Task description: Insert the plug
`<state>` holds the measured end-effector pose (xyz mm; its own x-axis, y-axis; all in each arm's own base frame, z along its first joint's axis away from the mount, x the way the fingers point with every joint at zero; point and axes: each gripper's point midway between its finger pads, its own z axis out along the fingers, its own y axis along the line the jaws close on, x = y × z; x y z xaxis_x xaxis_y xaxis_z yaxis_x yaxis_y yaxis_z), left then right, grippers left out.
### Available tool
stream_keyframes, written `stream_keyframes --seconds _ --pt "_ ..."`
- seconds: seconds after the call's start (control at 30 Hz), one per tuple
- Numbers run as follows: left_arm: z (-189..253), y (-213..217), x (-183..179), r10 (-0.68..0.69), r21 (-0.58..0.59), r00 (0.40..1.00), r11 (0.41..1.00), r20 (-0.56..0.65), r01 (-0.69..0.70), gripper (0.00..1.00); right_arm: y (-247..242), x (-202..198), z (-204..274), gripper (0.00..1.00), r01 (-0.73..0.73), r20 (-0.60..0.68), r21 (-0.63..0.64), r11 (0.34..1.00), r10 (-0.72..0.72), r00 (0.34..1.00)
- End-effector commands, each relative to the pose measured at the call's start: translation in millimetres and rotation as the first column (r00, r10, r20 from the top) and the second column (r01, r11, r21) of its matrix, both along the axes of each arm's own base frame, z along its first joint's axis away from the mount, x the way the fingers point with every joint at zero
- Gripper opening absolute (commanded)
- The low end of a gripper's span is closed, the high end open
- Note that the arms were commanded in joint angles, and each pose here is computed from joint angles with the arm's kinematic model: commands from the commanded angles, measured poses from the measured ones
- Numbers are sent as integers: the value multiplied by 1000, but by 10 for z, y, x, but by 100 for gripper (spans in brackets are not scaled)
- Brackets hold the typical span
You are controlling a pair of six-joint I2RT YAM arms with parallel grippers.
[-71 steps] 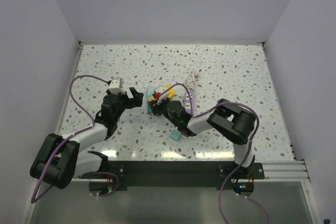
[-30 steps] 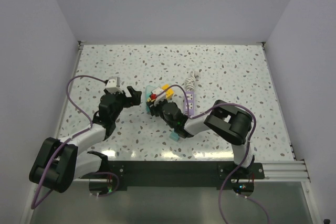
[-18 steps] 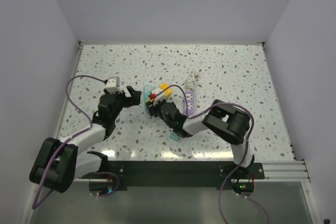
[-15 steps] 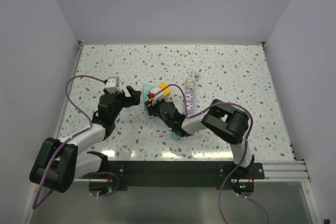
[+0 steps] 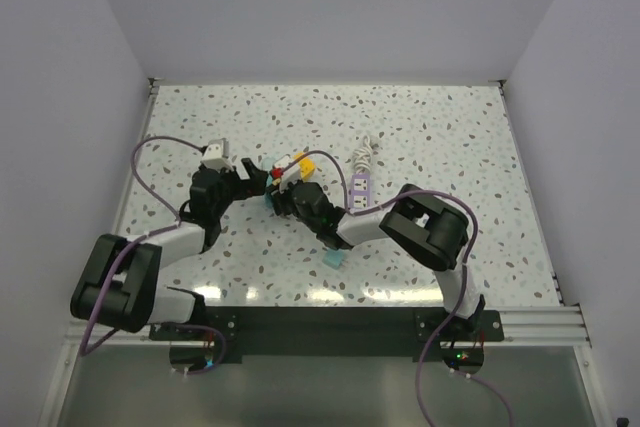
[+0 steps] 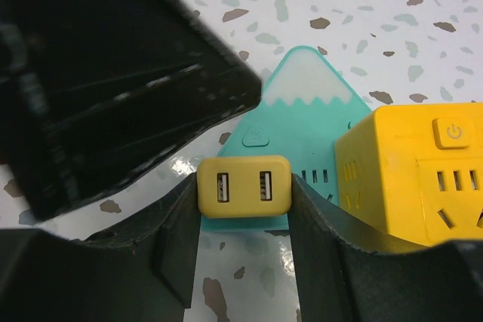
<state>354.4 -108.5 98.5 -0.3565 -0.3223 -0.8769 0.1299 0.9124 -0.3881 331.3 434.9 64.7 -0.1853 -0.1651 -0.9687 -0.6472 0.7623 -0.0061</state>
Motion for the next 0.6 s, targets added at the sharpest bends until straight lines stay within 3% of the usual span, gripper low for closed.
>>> stream_keyframes --seconds 0.0,0.37,0.57 --pt "311 -53 409 -14 -50 996 999 91 19 100 -517 -506 -1267 0 -116 -316 -321 940 9 949" --pt "0 -194 876 -41 -78 998 996 38 44 97 -579 -493 -1152 0 -113 -311 -312 943 11 950" --pt "-166 -223 982 -52 -109 999 993 4 52 89 -577 -508 -1136 0 -119 -318 -303 945 17 948"
